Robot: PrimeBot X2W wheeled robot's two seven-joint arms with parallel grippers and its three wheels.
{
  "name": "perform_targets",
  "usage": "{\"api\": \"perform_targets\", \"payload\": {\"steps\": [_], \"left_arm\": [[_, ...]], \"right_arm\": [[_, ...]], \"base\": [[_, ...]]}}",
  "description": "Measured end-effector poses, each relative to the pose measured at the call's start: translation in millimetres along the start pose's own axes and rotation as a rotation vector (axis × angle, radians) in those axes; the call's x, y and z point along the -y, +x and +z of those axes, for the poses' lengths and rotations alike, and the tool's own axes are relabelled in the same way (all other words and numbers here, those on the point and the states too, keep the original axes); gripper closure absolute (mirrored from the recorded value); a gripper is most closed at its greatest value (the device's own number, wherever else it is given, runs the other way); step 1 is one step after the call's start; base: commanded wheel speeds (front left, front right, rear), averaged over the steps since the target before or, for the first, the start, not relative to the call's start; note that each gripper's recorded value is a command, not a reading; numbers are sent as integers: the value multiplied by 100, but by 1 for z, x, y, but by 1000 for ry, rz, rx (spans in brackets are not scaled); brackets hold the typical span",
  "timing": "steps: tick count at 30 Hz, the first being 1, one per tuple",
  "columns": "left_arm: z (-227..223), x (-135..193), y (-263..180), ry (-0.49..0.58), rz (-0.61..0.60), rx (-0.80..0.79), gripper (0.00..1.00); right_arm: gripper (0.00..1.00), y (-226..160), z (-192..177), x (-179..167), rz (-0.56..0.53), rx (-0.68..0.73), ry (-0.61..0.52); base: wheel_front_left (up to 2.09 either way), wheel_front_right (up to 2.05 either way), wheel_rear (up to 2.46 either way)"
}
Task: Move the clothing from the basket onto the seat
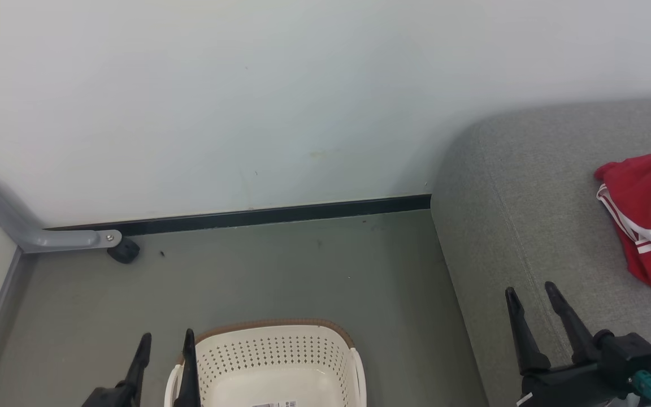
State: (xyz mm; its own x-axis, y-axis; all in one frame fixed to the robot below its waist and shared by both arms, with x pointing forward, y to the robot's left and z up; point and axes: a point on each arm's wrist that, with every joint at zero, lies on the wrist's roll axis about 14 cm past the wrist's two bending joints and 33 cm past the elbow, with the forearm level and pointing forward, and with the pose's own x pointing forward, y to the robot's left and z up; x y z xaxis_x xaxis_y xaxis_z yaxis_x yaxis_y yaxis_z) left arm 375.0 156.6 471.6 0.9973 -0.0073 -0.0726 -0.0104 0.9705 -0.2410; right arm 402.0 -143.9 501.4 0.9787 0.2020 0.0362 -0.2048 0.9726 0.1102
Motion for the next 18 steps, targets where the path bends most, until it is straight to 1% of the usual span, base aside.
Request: {"api": "perform_targets", "payload": {"steps": [6,11,18], "left_arm": [[-17,-6,-7,-10,22,-56,100],[-19,-8,-7,-50,32,-73,100],[-21,-14,-7,-167,58,-93,100]], "right_arm": [[100,-9,-22,-2,-16,-63,33],[100,-11,-22,5,-43,-72,73],[100,-12,-23,12,-89,-79,193]], "base": [[0,0,0],[0,0,0],[0,0,0]]}}
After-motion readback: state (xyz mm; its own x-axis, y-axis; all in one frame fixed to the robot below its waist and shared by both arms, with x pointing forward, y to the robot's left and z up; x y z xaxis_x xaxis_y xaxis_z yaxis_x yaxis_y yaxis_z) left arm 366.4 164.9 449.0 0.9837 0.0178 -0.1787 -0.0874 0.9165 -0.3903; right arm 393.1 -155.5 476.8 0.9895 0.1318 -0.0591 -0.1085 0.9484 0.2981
